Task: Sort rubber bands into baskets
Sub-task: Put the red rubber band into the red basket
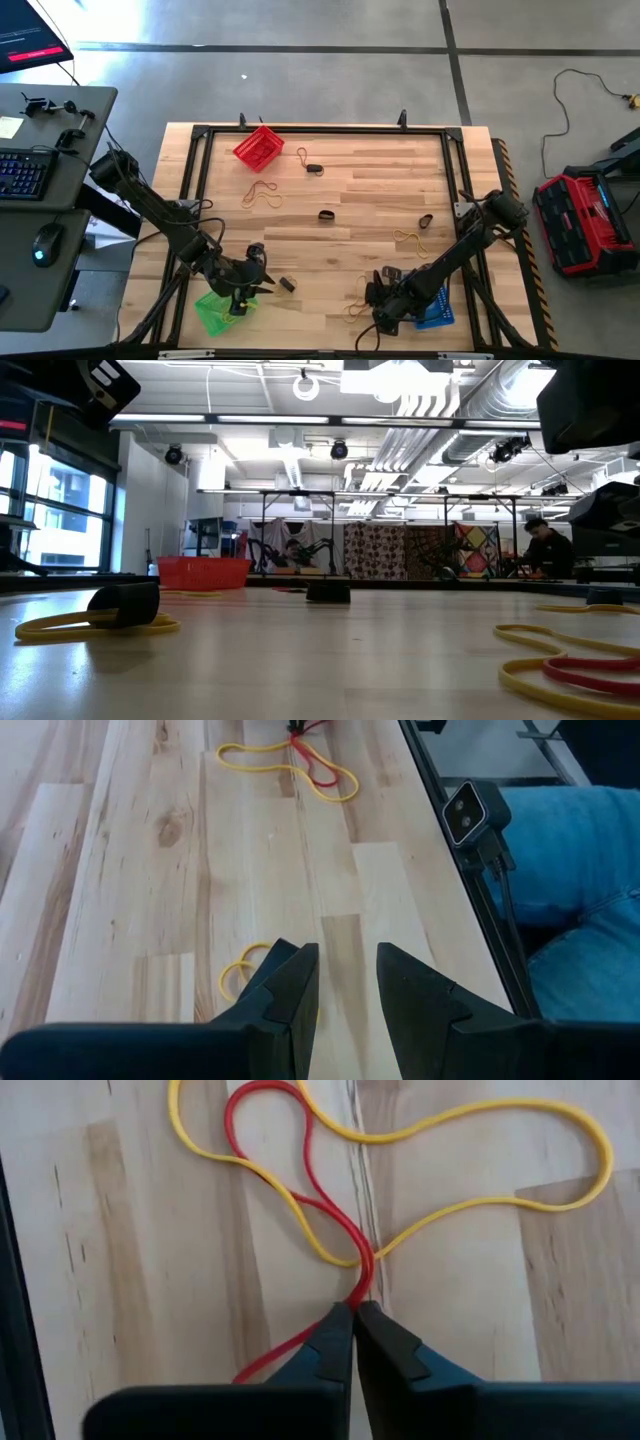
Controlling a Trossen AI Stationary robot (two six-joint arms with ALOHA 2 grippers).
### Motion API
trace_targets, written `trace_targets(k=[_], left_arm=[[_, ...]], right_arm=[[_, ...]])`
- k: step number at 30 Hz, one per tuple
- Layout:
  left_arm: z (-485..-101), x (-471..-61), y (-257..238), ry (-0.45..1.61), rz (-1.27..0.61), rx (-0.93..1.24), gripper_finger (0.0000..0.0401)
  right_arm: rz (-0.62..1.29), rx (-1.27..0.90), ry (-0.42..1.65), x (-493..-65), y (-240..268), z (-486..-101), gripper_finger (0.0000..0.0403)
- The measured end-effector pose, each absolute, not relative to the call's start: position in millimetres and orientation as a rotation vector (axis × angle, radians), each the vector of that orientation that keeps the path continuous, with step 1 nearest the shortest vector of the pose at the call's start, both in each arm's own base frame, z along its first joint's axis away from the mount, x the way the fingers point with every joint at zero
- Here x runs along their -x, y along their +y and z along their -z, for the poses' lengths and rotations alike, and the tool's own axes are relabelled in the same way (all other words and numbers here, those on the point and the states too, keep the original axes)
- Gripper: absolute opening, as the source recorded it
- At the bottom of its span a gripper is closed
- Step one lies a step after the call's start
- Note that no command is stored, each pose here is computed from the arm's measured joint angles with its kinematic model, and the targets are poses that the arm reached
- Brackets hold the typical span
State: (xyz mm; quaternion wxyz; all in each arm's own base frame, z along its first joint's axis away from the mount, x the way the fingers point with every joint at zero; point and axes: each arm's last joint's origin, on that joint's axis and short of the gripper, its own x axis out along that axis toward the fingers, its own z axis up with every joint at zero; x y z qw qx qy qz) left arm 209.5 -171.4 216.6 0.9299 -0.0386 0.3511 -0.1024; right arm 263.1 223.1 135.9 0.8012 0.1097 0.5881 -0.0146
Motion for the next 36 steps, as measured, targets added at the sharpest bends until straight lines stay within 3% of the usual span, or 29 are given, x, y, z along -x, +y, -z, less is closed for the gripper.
trace_targets(k=[22, 36], left_arm=[[-217, -217, -162, 0.698, 0.123, 0.107, 0.0097], [-218, -238, -131, 0.683, 0.009, 0.165, 0.0097]], right_arm=[[0.143, -0.064, 1.112, -252, 205, -175, 0.0], [0.31, 0.168, 0.813, -263, 199, -183, 0.0]])
